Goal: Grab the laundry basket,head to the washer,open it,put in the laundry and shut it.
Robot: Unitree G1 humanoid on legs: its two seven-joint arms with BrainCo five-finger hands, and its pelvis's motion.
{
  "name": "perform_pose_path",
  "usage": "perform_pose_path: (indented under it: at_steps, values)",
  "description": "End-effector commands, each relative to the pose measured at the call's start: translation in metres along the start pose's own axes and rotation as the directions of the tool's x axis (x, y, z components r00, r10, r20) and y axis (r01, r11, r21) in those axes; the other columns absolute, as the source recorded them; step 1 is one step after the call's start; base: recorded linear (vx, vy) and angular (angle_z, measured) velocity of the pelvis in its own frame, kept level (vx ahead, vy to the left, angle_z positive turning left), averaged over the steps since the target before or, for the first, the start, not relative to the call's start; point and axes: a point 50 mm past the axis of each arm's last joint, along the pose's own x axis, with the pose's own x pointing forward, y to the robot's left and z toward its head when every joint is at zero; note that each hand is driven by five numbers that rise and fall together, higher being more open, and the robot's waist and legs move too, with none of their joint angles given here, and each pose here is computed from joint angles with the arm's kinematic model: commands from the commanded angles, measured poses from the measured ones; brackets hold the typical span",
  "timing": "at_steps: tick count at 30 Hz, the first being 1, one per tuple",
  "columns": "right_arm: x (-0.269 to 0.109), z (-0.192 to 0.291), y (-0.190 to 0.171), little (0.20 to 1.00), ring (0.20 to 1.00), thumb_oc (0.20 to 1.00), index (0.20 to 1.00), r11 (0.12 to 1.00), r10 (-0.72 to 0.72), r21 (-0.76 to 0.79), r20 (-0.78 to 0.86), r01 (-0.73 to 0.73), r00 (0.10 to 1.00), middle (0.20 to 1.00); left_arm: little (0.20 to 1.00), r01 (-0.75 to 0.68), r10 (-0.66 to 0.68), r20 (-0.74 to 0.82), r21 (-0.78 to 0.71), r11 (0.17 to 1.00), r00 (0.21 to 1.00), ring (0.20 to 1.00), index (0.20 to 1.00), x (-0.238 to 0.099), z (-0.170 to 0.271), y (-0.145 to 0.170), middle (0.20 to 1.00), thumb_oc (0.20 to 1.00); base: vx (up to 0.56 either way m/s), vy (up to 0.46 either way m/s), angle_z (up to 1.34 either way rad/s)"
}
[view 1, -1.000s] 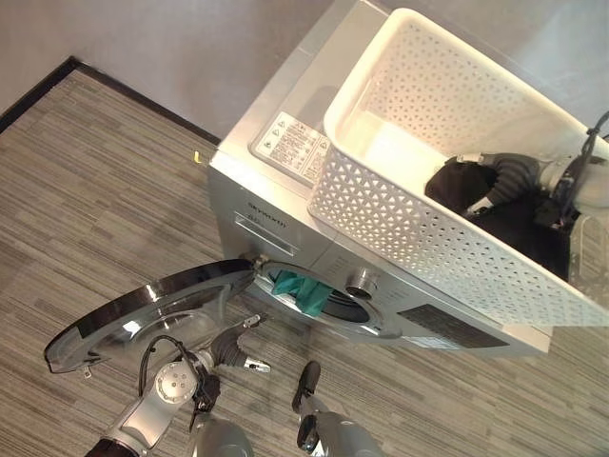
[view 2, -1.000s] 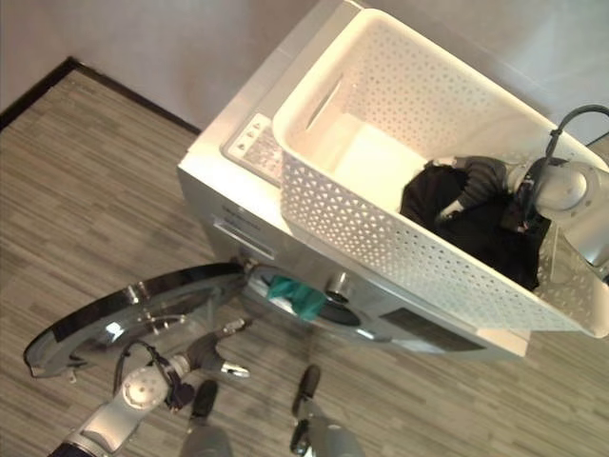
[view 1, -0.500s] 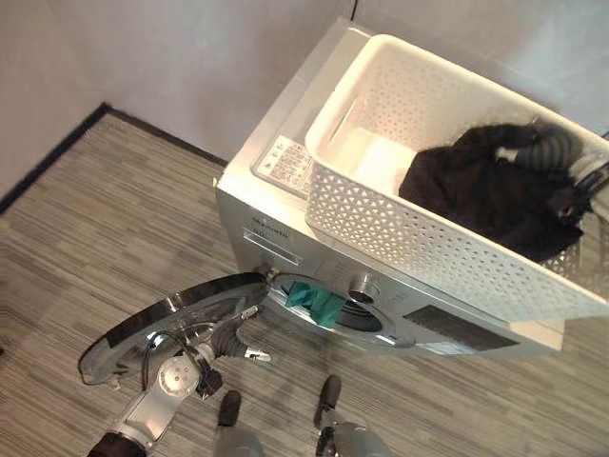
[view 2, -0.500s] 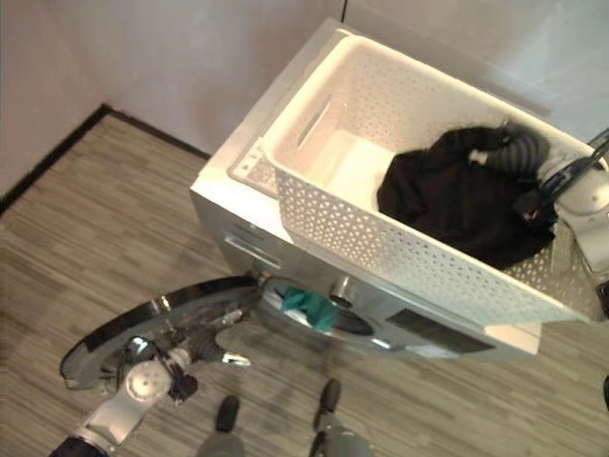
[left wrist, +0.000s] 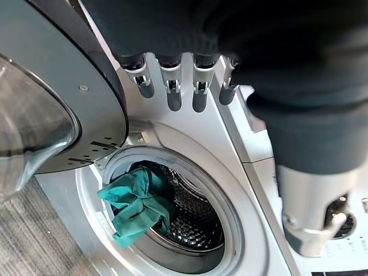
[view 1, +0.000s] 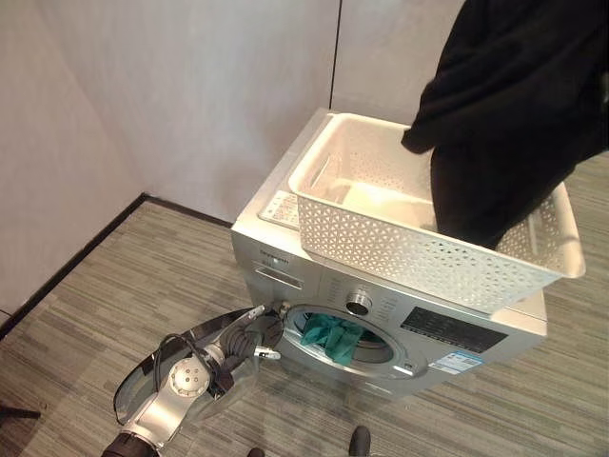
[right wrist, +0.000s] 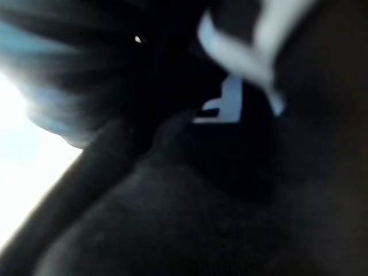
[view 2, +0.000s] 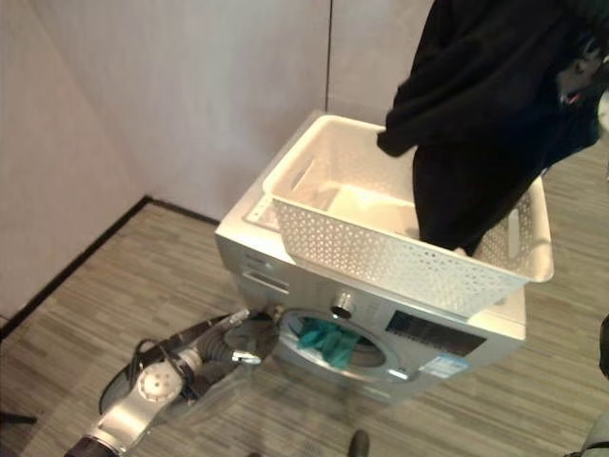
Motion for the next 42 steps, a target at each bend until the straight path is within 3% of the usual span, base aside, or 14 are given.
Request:
perform_pose_path:
  at_steps: [1,16,19,29,35,42]
  values:
    - [0.017,0.028,-0.034,0.200,0.200,0.200,0.200,0.985,-0.168,0.064,0.092,0.163,0.981,0.200,1.000,-0.004,0.002,0.051,0.038,0.999,0.999,1.000,1.000,0.001,0.006,0.002,1.000,1.000,-0.04,0.072,-0.12]
    - [0.019,0.047,-0.024,0.200,0.200,0.200,0.200,0.974,-0.190,0.154,0.175,0.164,0.966,0.200,1.000,-0.044,0.041,0.068,0.043,0.998,0.997,1.000,1.000,0.007,0.010,0.004,1.000,1.000,-0.04,0.025,-0.06]
    - [0.018,0.073,-0.037,0.200,0.200,0.200,0.200,0.954,-0.249,0.236,0.276,0.186,0.928,0.200,1.000,-0.066,0.063,0.076,0.043,0.997,0.995,1.000,1.000,0.010,0.011,0.006,1.000,1.000,-0.05,0.092,-0.10]
    - [0.002,0.124,-0.077,0.200,0.200,0.200,0.200,0.908,-0.414,0.270,0.465,0.319,0.783,0.200,1.000,-0.100,0.098,0.032,0.047,0.994,0.995,1.000,1.000,0.008,0.001,0.010,1.000,1.000,-0.15,0.092,-0.20]
    - [-0.010,0.139,-0.076,0.200,0.200,0.200,0.200,0.876,-0.480,0.332,0.532,0.350,0.698,0.200,1.000,-0.194,0.194,-0.021,0.024,0.981,0.981,1.000,1.000,0.001,-0.012,0.023,1.000,1.000,-0.18,0.009,-0.37]
    - [-0.001,0.144,-0.066,0.200,0.200,0.200,0.200,0.874,-0.478,0.366,0.523,0.321,0.706,0.200,1.000,-0.265,0.259,-0.096,-0.059,0.963,0.961,1.000,1.000,-0.012,-0.032,0.022,1.000,1.000,-0.12,-0.115,-0.32]
